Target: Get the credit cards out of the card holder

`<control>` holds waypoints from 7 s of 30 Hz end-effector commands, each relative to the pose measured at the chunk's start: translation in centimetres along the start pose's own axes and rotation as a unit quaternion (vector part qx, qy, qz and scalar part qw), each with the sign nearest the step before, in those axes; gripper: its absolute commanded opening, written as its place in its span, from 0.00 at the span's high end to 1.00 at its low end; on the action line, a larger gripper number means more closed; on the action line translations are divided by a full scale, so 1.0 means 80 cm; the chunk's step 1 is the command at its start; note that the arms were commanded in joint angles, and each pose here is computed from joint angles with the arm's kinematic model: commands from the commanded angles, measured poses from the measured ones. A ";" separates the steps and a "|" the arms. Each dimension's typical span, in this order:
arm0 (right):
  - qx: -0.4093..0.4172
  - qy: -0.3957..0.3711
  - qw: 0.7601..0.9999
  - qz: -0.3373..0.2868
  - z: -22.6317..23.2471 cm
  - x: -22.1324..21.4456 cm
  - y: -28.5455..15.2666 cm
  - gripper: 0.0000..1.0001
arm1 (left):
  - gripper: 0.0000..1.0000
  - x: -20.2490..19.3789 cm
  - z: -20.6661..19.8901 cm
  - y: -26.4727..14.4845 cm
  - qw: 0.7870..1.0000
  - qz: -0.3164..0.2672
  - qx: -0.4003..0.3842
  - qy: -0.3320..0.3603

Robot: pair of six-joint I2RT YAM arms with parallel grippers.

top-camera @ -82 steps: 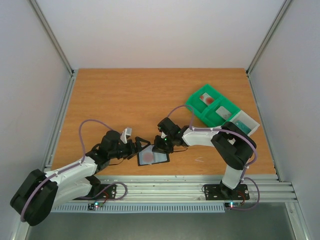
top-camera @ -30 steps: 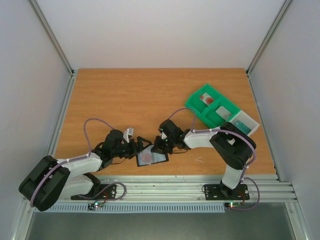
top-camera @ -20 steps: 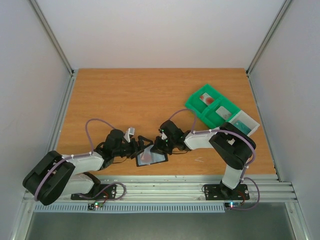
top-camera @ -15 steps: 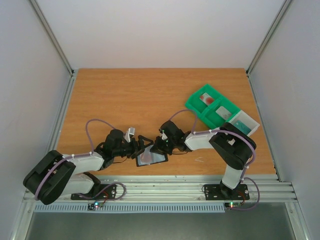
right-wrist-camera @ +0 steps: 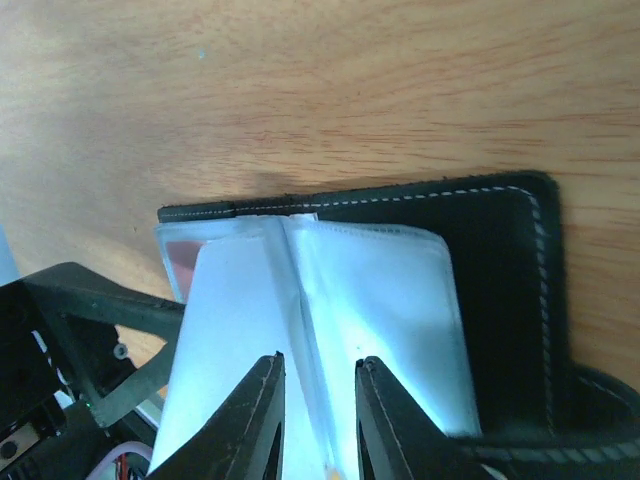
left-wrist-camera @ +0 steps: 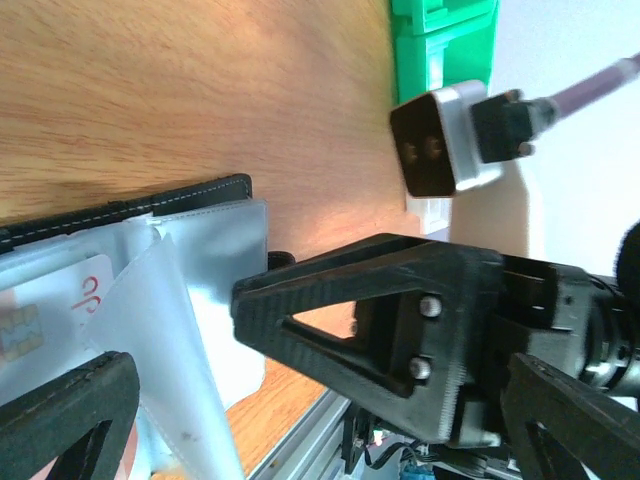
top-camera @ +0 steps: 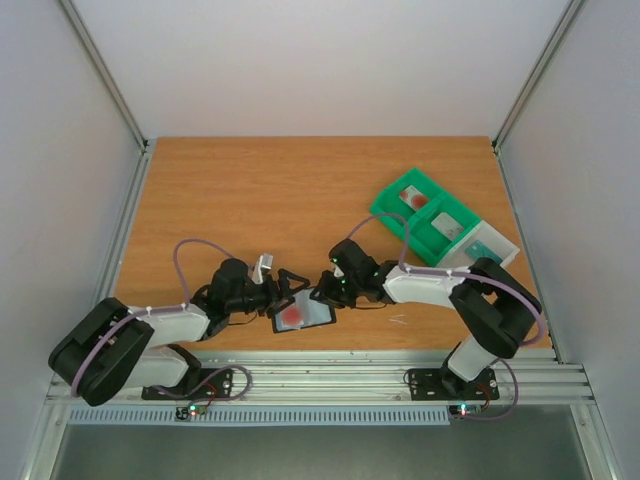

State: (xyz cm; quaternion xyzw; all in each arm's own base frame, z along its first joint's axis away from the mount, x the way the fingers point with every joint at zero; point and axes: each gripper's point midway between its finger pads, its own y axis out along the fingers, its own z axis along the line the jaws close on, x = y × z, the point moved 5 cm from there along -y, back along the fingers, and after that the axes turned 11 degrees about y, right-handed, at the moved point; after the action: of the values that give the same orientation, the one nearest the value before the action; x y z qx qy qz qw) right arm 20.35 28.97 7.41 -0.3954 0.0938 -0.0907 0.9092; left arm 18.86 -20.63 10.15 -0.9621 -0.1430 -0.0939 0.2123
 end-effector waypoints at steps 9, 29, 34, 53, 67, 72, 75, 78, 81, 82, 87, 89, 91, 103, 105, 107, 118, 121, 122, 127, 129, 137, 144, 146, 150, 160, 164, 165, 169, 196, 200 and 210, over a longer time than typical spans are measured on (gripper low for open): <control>-0.078 -0.041 0.993 -0.082 -0.015 0.001 -0.070 0.73 | 0.03 -0.001 -0.043 0.038 0.998 0.020 -0.055 0.038; -0.037 -0.088 0.993 -0.065 -0.003 -0.029 -0.080 0.71 | 0.22 0.017 -0.017 0.006 0.991 -0.023 0.103 0.080; -0.016 -0.093 0.995 -0.046 0.011 -0.034 -0.059 0.71 | 0.38 0.014 0.003 -0.041 0.976 -0.051 0.192 0.085; 0.009 -0.076 0.997 0.006 0.040 -0.020 0.009 0.76 | 1.00 -0.016 0.055 -0.039 0.980 -0.001 0.196 0.045; -0.020 -0.065 0.997 0.020 0.020 -0.017 0.033 0.82 | 0.99 -0.010 0.033 -0.032 0.985 0.014 0.164 0.060; -0.018 -0.053 0.998 0.017 0.010 -0.019 0.034 0.84 | 0.93 -0.010 0.029 -0.025 0.990 0.013 0.133 0.055; -0.021 -0.058 0.998 0.019 0.007 -0.019 0.036 0.84 | 0.93 -0.010 0.034 -0.023 0.989 0.011 0.136 0.053; -0.021 -0.058 0.998 0.031 0.005 -0.021 0.041 0.85 | 0.96 -0.013 0.041 -0.022 0.988 0.017 0.142 0.050; -0.019 -0.053 0.998 0.030 0.001 -0.021 0.043 0.85 | 0.99 -0.018 0.056 -0.025 0.984 0.020 0.170 0.049; -0.012 -0.052 0.998 0.029 0.002 -0.021 0.044 0.85 | 0.99 -0.020 0.061 -0.026 0.982 0.021 0.182 0.046; -0.004 -0.054 0.998 0.033 0.000 -0.023 0.046 0.88 | 0.99 -0.024 0.078 -0.029 0.976 0.022 0.212 0.039; -0.006 -0.055 0.998 0.033 -0.001 -0.023 0.046 0.88 | 0.99 -0.024 0.080 -0.030 0.975 0.021 0.217 0.038; -0.006 -0.055 0.998 0.032 -0.002 -0.022 0.046 0.89 | 1.00 -0.024 0.081 -0.029 0.975 0.022 0.219 0.040; 0.004 -0.055 0.998 0.034 0.002 -0.021 0.043 0.86 | 0.91 -0.027 0.080 -0.032 0.973 0.031 0.225 0.035; 0.004 -0.055 0.998 0.031 0.003 -0.020 0.041 0.86 | 0.88 -0.024 0.073 -0.032 0.976 0.028 0.215 0.036; 0.003 -0.055 0.998 0.031 0.003 -0.020 0.040 0.86 | 0.86 -0.026 0.071 -0.036 0.975 0.029 0.218 0.033; -0.001 -0.046 0.998 0.035 0.003 -0.020 0.043 0.86 | 0.99 -0.033 0.087 -0.039 0.969 0.036 0.241 0.033; 0.002 -0.050 0.998 0.042 0.008 -0.021 0.043 0.86 | 1.00 -0.033 0.087 -0.032 0.974 0.033 0.222 0.029; -0.001 -0.053 0.998 0.040 0.007 -0.020 0.043 0.86 | 1.00 -0.033 0.090 -0.030 0.974 0.034 0.224 0.026; 0.008 -0.052 0.998 0.033 0.008 -0.017 0.036 0.92 | 1.00 -0.037 0.099 -0.028 0.971 0.042 0.235 0.016; 0.013 -0.050 0.998 0.023 0.005 -0.015 0.030 0.94 | 1.00 -0.037 0.103 -0.029 0.969 0.040 0.245 0.015; 0.031 -0.040 0.999 0.018 -0.003 -0.002 0.016 0.96 | 1.00 -0.036 0.111 -0.027 0.963 0.046 0.266 0.014; 0.041 -0.034 0.998 0.017 -0.007 0.004 0.010 0.96 | 1.00 -0.036 0.114 -0.027 0.960 0.049 0.274 0.015; 0.044 -0.030 0.998 0.017 -0.009 0.007 0.008 0.97 | 1.00 -0.035 0.114 -0.026 0.961 0.049 0.274 0.016; 0.052 -0.024 0.998 0.018 -0.012 0.010 0.006 0.99 | 0.99 -0.035 0.114 -0.026 0.961 0.047 0.272 0.019; 0.067 -0.020 0.998 0.009 -0.019 0.013 -0.005 0.99 | 1.00 -0.034 0.110 -0.024 0.963 0.050 0.263 0.021; 0.067 -0.013 0.998 0.005 -0.027 0.017 -0.008 0.99 | 1.00 -0.033 0.104 -0.024 0.966 0.048 0.255 0.019; 0.068 -0.012 0.998 0.004 -0.028 0.018 -0.009 0.99 | 0.99 -0.032 0.103 -0.024 0.966 0.047 0.253 0.019; 0.070 -0.010 0.998 0.004 -0.033 0.019 -0.012 0.99 | 0.95 -0.030 0.095 -0.025 0.969 0.043 0.245 0.019; 0.115 -0.059 0.991 0.026 -0.018 0.027 -0.073 0.99 | 0.39 0.004 -0.007 -0.051 0.979 0.013 0.168 0.112; 0.132 -0.078 0.988 0.034 -0.008 0.024 -0.087 0.99 | 0.37 0.002 -0.016 -0.052 0.983 0.009 0.140 0.114; 0.185 -0.146 0.966 0.102 0.030 -0.006 -0.127 0.99 | 0.30 -0.004 -0.041 -0.060 0.986 0.027 0.097 0.135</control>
State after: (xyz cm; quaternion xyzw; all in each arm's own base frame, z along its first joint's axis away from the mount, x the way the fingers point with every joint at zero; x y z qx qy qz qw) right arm 20.58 23.63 14.21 -0.2583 0.0051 -0.0025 0.9660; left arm 16.90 -17.36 13.13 -0.9111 -0.1128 -0.1764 0.3551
